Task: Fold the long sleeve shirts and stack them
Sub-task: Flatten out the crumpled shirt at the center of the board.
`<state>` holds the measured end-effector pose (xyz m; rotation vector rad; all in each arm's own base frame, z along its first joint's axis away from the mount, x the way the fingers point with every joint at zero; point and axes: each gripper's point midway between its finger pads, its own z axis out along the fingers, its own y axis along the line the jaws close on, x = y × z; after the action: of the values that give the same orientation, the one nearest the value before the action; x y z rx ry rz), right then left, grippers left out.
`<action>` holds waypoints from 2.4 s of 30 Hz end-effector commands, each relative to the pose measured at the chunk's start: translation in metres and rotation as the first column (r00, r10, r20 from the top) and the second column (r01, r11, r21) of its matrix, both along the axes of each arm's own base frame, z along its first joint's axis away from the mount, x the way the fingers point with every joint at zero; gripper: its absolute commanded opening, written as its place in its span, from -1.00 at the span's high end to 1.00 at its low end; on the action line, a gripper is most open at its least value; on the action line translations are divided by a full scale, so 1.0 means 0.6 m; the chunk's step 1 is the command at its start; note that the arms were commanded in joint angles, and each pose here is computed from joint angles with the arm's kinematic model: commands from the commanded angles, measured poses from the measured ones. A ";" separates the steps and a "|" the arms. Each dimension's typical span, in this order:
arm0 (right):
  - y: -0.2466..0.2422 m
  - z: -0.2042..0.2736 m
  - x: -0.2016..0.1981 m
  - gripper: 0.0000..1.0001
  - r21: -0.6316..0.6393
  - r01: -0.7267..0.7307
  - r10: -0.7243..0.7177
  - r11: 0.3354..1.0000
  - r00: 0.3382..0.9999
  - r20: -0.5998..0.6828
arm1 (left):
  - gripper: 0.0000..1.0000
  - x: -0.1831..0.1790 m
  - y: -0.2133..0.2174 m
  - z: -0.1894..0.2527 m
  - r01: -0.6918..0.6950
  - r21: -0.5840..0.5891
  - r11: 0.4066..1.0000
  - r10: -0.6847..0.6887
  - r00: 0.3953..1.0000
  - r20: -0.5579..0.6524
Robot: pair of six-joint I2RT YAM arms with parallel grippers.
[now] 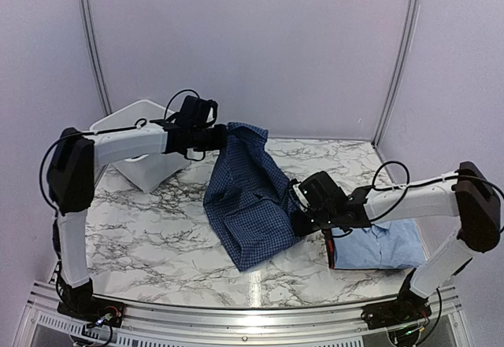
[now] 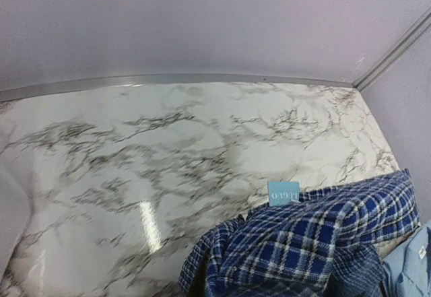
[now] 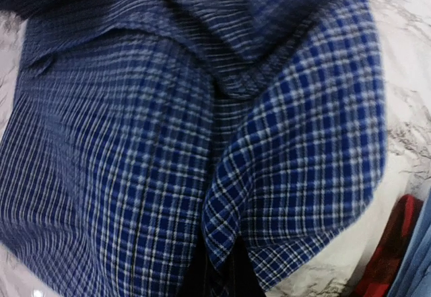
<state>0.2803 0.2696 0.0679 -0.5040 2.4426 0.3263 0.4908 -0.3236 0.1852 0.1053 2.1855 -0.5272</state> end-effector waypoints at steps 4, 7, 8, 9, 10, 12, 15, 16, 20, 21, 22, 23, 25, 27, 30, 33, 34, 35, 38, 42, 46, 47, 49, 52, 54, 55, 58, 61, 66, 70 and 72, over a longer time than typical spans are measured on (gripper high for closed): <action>0.065 0.073 -0.046 0.29 0.197 -0.079 0.075 0.977 0.997 0.028 | 0.53 0.081 -0.135 -0.021 0.229 -0.111 0.967 -0.233 0.972 -0.029; 0.057 0.099 -0.032 -0.10 0.181 -0.059 0.046 0.982 0.996 0.073 | 0.09 0.096 -0.141 -0.004 0.221 -0.131 0.967 -0.223 0.975 -0.004; 0.052 0.107 -0.023 -0.18 0.167 -0.050 0.035 0.985 0.995 0.091 | -0.05 0.098 -0.140 0.006 0.218 -0.132 0.967 -0.219 0.976 0.008; 0.046 0.114 -0.011 -0.20 0.150 -0.035 0.019 0.988 0.994 0.105 | -0.14 0.098 -0.138 0.021 0.217 -0.134 0.967 -0.215 0.976 0.023; 0.039 0.120 0.003 -0.22 0.136 -0.017 0.001 0.991 0.993 0.115 | -0.24 0.097 -0.135 0.041 0.217 -0.138 0.966 -0.214 0.976 0.041; 0.023 0.126 0.035 -0.26 0.128 0.018 -0.032 0.992 0.993 0.115 | -0.45 0.092 -0.129 0.067 0.219 -0.137 0.966 -0.212 0.975 0.059; 0.001 0.129 0.080 -0.28 0.134 0.059 -0.074 0.989 0.991 0.112 | -0.67 0.076 -0.112 0.107 0.212 -0.127 0.969 -0.203 0.976 0.078; 0.000 0.131 0.091 -0.28 0.129 0.056 -0.072 0.990 0.990 0.124 | -0.69 0.070 -0.106 0.112 0.208 -0.121 0.971 -0.200 0.977 0.077; -0.005 0.125 0.118 -0.29 0.106 0.057 -0.071 0.993 0.989 0.132 | -0.69 0.035 -0.081 0.114 0.201 -0.109 0.973 -0.198 0.979 0.043; -0.007 0.122 0.123 -0.29 0.106 0.057 -0.071 0.993 0.989 0.130 | -0.69 0.025 -0.076 0.112 0.199 -0.109 0.974 -0.197 0.980 0.031; -0.009 0.118 0.126 -0.29 0.107 0.057 -0.070 0.993 0.990 0.125 | -0.70 0.014 -0.070 0.109 0.198 -0.112 0.974 -0.197 0.980 0.016; -0.010 0.112 0.129 -0.30 0.106 0.056 -0.068 0.993 0.991 0.116 | -0.70 0.002 -0.066 0.105 0.198 -0.115 0.973 -0.199 0.980 0.000; -0.015 0.101 0.135 -0.32 0.093 0.062 -0.072 0.994 0.992 0.109 | -0.70 -0.026 -0.057 0.089 0.199 -0.113 0.974 -0.204 0.978 -0.040; -0.021 0.085 0.140 -0.35 0.077 0.070 -0.078 0.995 0.993 0.094 | -0.70 -0.059 -0.054 0.070 0.206 -0.100 0.973 -0.214 0.974 -0.075; -0.023 0.059 0.143 -0.36 0.063 0.072 -0.076 0.995 0.995 0.062 | -0.70 -0.114 -0.053 0.032 0.214 -0.067 0.975 -0.221 0.967 -0.127; -0.021 0.042 0.141 -0.35 0.056 0.069 -0.071 0.996 0.997 0.036 | -0.68 -0.160 -0.038 -0.018 0.191 -0.038 0.981 -0.195 0.963 -0.187; -0.020 0.037 0.138 -0.34 0.056 0.064 -0.065 0.996 0.997 0.027 | -0.62 -0.168 -0.032 -0.033 0.176 -0.036 0.984 -0.180 0.962 -0.207; -0.019 0.032 0.134 -0.33 0.056 0.058 -0.059 0.997 0.998 0.017 | -0.56 -0.175 -0.026 -0.047 0.163 -0.039 0.986 -0.168 0.960 -0.225; -0.017 0.017 0.121 -0.23 0.057 0.050 -0.049 0.997 0.999 -0.013 | -0.43 -0.190 -0.019 -0.079 0.150 -0.048 0.987 -0.158 0.952 -0.262; 0.000 -0.009 0.079 0.16 0.053 0.017 -0.013 0.998 0.998 -0.065 | -0.28 -0.194 -0.006 -0.116 0.114 -0.021 0.993 -0.115 0.948 -0.298; 0.041 -0.024 0.031 0.38 0.070 -0.046 0.053 0.997 0.993 -0.102 | -0.23 -0.198 -0.012 -0.133 0.122 -0.028 0.992 -0.124 0.937 -0.325; 0.058 -0.023 0.017 0.42 0.100 -0.068 0.080 0.993 0.990 -0.117 | -0.23 -0.197 -0.011 -0.137 0.120 -0.026 0.992 -0.122 0.936 -0.329; 0.085 -0.020 -0.006 0.46 0.138 -0.107 0.125 0.985 0.984 -0.130 | -0.22 -0.197 -0.012 -0.138 0.121 -0.024 0.992 -0.122 0.936 -0.330; 0.126 -0.004 -0.034 0.49 0.166 -0.168 0.190 0.972 0.974 -0.121 | -0.22 -0.197 -0.012 -0.141 0.125 -0.022 0.992 -0.125 0.935 -0.332; 0.146 0.011 -0.045 0.48 0.179 -0.201 0.222 0.963 0.969 -0.104 | -0.22 -0.198 -0.013 -0.142 0.128 -0.022 0.992 -0.128 0.934 -0.335; 0.150 0.019 -0.046 0.47 0.183 -0.208 0.228 0.961 0.969 -0.096 | -0.22 -0.199 -0.014 -0.141 0.131 -0.026 0.991 -0.133 0.933 -0.335; 0.142 0.042 -0.032 0.24 0.162 -0.186 0.197 0.969 0.979 -0.055 | -0.24 -0.205 -0.012 -0.143 0.140 -0.025 0.990 -0.141 0.929 -0.341; 0.126 0.065 -0.013 0.03 0.149 -0.164 0.170 0.975 0.985 -0.025 | -0.33 -0.210 0.002 -0.158 0.133 0.013 0.991 -0.119 0.928 -0.354; 0.088 0.083 0.032 -0.05 0.153 -0.088 0.088 0.984 0.996 0.003 | -0.36 -0.217 0.008 -0.188 0.150 0.062 0.987 -0.113 0.909 -0.400; 0.070 0.071 0.044 -0.09 0.125 -0.072 0.074 0.990 0.997 -0.011 | -0.37 -0.222 0.008 -0.207 0.167 0.077 0.983 -0.120 0.898 -0.423; 0.064 0.065 0.035 -0.09 0.132 -0.077 0.083 0.988 0.996 -0.040 | -0.37 -0.222 0.011 -0.220 0.169 0.092 0.981 -0.113 0.893 -0.435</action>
<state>0.3012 0.3130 0.0995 -0.5354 2.4228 0.5335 0.3621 -0.3234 0.0737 0.2063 2.5995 -0.5901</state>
